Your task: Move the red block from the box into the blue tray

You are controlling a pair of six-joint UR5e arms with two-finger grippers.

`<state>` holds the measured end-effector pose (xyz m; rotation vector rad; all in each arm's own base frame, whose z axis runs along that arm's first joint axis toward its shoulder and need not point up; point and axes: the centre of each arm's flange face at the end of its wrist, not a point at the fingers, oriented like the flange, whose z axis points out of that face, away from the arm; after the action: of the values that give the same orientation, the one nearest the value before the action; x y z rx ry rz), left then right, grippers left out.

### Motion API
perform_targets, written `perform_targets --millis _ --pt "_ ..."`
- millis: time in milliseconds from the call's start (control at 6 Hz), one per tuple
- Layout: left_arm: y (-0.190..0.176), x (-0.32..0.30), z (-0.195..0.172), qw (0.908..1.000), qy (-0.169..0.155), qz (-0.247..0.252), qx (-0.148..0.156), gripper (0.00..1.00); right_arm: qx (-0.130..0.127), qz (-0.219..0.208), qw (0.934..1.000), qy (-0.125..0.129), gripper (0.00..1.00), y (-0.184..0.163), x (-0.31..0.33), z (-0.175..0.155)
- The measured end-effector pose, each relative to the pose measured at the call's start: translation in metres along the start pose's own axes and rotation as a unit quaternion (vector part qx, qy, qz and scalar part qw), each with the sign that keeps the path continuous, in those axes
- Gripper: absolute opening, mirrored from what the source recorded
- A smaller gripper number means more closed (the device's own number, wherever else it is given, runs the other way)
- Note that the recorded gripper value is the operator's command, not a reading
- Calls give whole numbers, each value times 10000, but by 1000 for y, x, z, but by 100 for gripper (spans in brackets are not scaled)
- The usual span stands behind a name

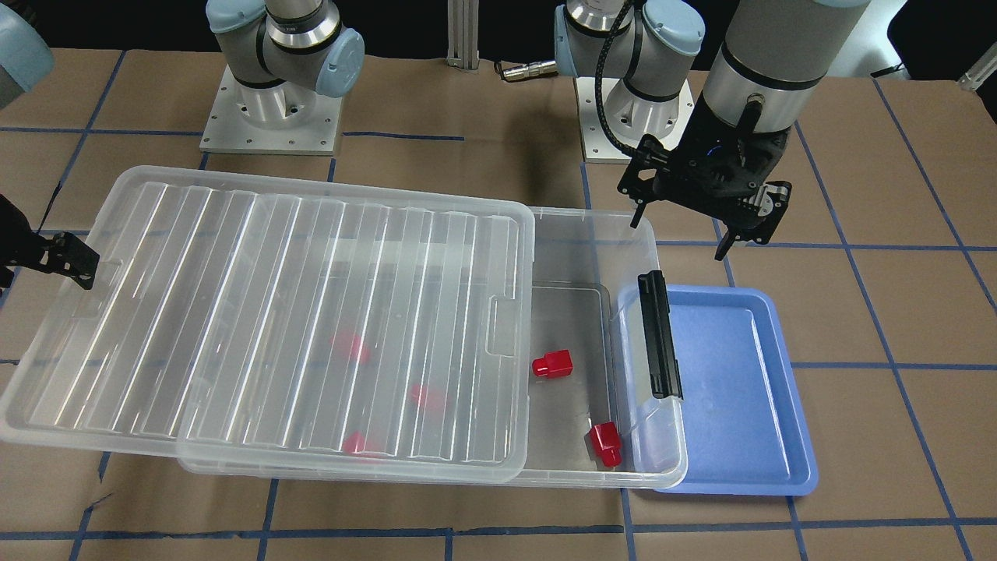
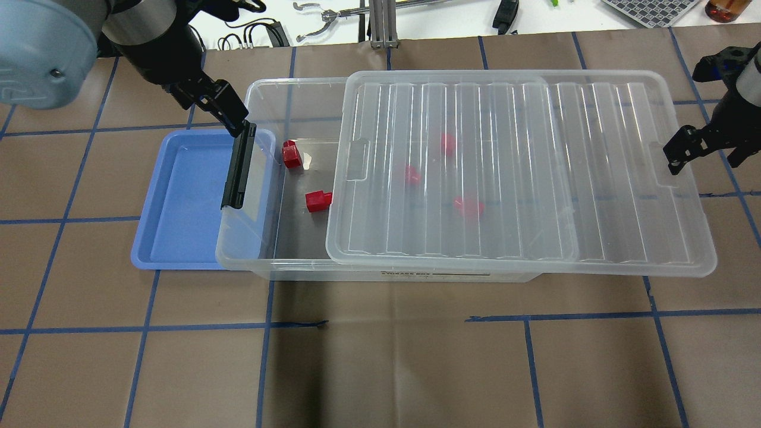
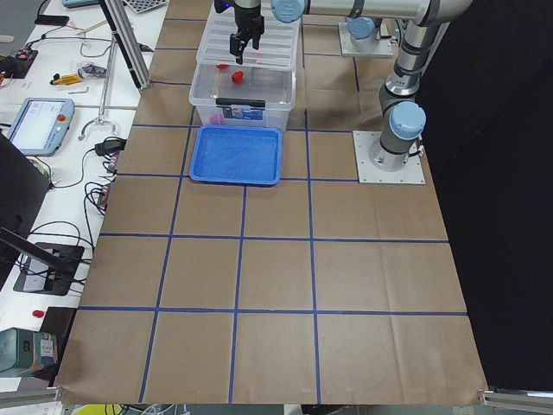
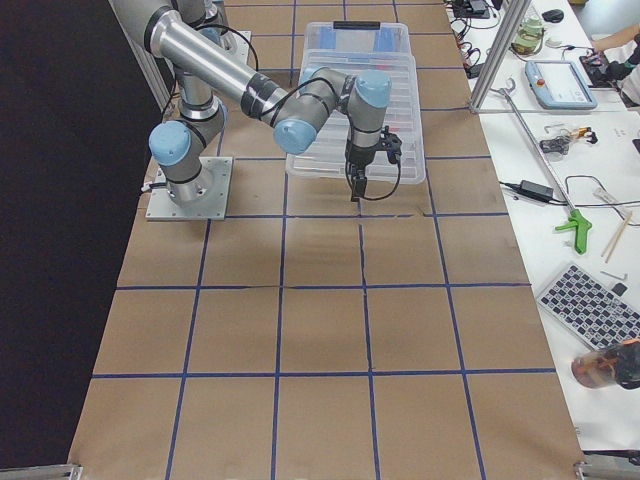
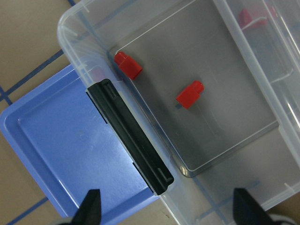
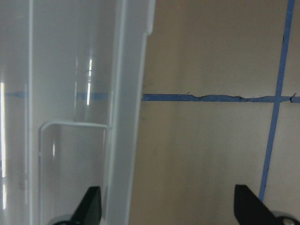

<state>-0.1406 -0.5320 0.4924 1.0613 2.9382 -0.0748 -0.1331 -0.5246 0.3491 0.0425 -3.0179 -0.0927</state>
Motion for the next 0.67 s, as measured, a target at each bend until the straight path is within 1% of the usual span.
perform_targets --millis 167,333,500,667 --pt "0 -4 4 9963 24 854 -28 98 -17 59 10000 7 100 3 9 1" --pt "1 -7 7 9865 49 1636 -78 98 -20 94 10000 16 100 4 13 1" --pt "2 -7 16 9706 119 2398 -155 98 -4 126 9999 34 100 5 15 -1" --pt "4 -7 31 9510 205 3077 -205 98 24 159 9998 70 100 6 17 -6"
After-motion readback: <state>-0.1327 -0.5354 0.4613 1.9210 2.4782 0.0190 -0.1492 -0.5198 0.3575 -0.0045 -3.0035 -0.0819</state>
